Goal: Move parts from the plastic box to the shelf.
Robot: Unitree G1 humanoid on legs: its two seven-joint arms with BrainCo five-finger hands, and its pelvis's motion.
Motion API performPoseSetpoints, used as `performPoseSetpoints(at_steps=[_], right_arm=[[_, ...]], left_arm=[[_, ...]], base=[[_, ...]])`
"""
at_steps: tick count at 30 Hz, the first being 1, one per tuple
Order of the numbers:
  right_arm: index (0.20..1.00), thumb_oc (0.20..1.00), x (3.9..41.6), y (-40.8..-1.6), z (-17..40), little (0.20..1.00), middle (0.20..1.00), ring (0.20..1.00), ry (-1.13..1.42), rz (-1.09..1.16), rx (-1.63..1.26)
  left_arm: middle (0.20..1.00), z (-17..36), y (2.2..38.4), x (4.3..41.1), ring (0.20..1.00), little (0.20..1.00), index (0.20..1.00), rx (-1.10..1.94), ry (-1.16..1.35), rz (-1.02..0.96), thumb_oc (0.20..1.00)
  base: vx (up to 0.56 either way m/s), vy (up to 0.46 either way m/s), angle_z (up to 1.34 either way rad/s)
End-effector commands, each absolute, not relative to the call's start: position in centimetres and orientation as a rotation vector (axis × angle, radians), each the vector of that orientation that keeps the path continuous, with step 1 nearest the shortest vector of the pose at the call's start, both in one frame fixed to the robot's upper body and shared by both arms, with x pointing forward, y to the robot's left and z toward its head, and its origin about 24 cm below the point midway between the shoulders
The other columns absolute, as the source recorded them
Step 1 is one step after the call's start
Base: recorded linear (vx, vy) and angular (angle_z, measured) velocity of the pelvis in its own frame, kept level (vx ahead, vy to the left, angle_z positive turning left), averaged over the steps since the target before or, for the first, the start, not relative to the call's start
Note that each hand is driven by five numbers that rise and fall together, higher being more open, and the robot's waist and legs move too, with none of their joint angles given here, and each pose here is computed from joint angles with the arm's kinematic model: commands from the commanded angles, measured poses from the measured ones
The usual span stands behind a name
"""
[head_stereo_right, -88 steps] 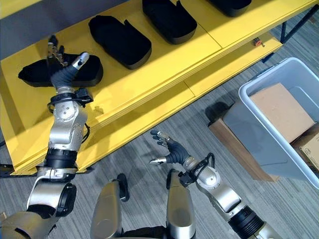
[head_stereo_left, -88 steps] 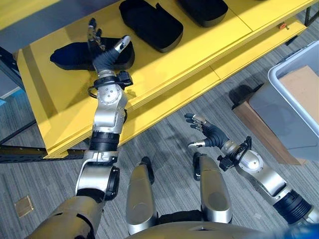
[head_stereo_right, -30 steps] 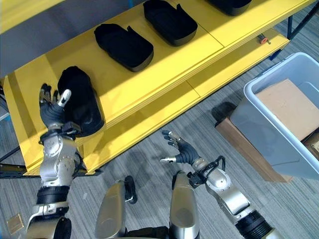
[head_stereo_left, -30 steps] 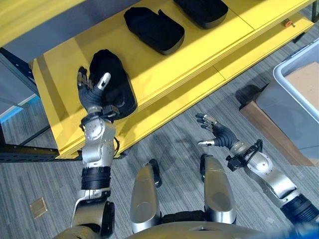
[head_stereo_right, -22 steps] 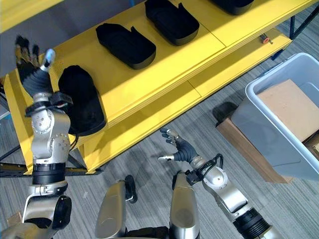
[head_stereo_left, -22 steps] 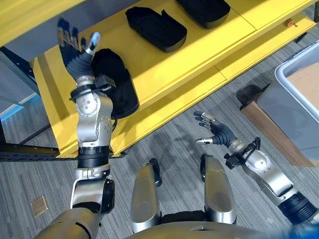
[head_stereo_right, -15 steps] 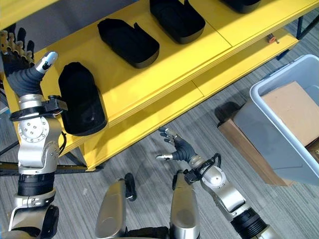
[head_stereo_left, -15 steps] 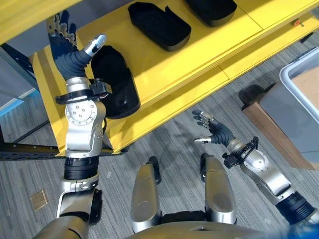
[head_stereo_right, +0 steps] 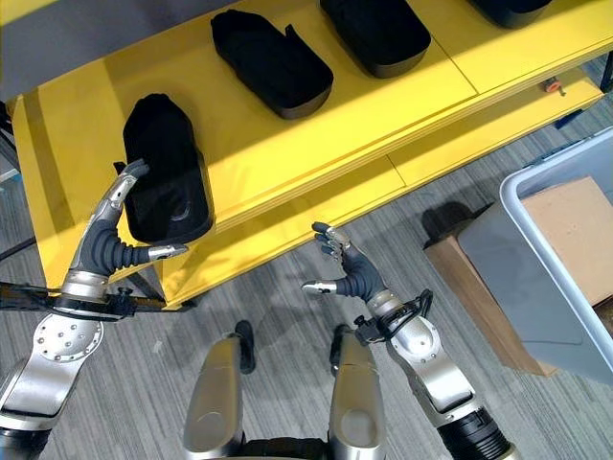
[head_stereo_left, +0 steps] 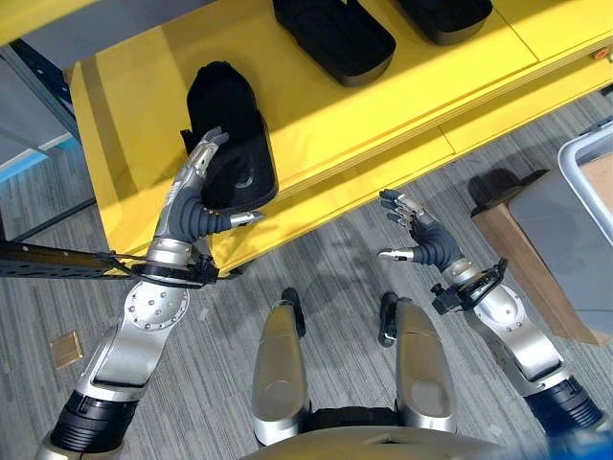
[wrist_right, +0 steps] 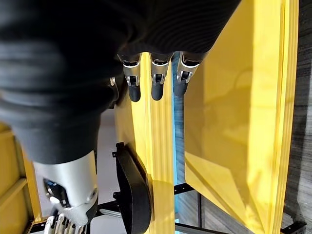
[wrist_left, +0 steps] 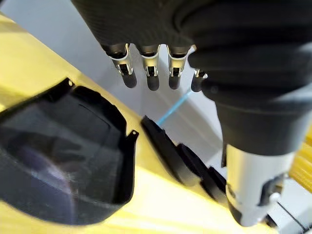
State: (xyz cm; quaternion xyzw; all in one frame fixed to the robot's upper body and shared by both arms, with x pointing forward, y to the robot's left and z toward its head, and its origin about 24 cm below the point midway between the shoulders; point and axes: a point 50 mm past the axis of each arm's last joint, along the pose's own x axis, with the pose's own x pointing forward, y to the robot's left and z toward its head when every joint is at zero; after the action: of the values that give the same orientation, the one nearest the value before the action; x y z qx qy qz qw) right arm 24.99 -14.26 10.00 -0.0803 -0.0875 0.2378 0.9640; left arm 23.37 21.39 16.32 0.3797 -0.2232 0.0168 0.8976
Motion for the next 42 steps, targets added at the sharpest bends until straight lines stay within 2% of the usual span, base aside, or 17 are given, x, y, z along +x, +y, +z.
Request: performPoseSetpoints(at_steps=[1, 10, 20, 29, 35, 42], right_arm=[[1.000, 1.000, 25.3, -13.1, 12.6, 1.000, 1.000, 1.000, -0.331, 0.467, -0.125], [1.000, 1.000, 25.7, -13.3, 12.3, 1.000, 1.000, 1.000, -0.321, 0.432, -0.115], [1.000, 1.000, 25.8, -13.4, 12.2, 1.000, 1.000, 1.000, -0.324, 0.406, -0.103], [1.000, 1.000, 26.0, -13.9, 12.1, 1.000, 1.000, 1.000, -0.324, 0.371, -0.121], [1.000, 1.000, 26.2, -14.0, 12.0, 1.000, 1.000, 1.000, -0.321, 0.357, -0.124], [1.000, 1.000, 26.4, -14.2, 12.0, 1.000, 1.000, 1.000, -0.319, 0.339, -0.125]], left_arm=[[1.000, 16.5, 20.5, 23.6, 1.000, 1.000, 1.000, 0.862, -0.498, -0.032, 1.000], [1.000, 13.4, 20.0, 24.4, 1.000, 1.000, 1.000, 0.965, -0.358, -0.182, 1.000], [1.000, 11.9, 20.3, 23.7, 1.000, 1.000, 1.000, 1.008, -0.279, -0.249, 1.000], [1.000, 12.7, 21.1, 25.0, 1.000, 1.000, 1.000, 1.038, -0.321, -0.148, 1.000], [1.000, 15.0, 21.1, 27.1, 1.000, 1.000, 1.000, 1.055, -0.434, -0.026, 1.000], [1.000, 15.2, 21.5, 28.8, 1.000, 1.000, 1.000, 1.042, -0.440, 0.062, 1.000]], base=[[0.00, 0.000, 0.00], [0.00, -0.016, 0.00], [0.00, 0.000, 0.00], [0.00, 0.000, 0.00], [0.00, 0.000, 0.00], [0.00, 0.000, 0.00]])
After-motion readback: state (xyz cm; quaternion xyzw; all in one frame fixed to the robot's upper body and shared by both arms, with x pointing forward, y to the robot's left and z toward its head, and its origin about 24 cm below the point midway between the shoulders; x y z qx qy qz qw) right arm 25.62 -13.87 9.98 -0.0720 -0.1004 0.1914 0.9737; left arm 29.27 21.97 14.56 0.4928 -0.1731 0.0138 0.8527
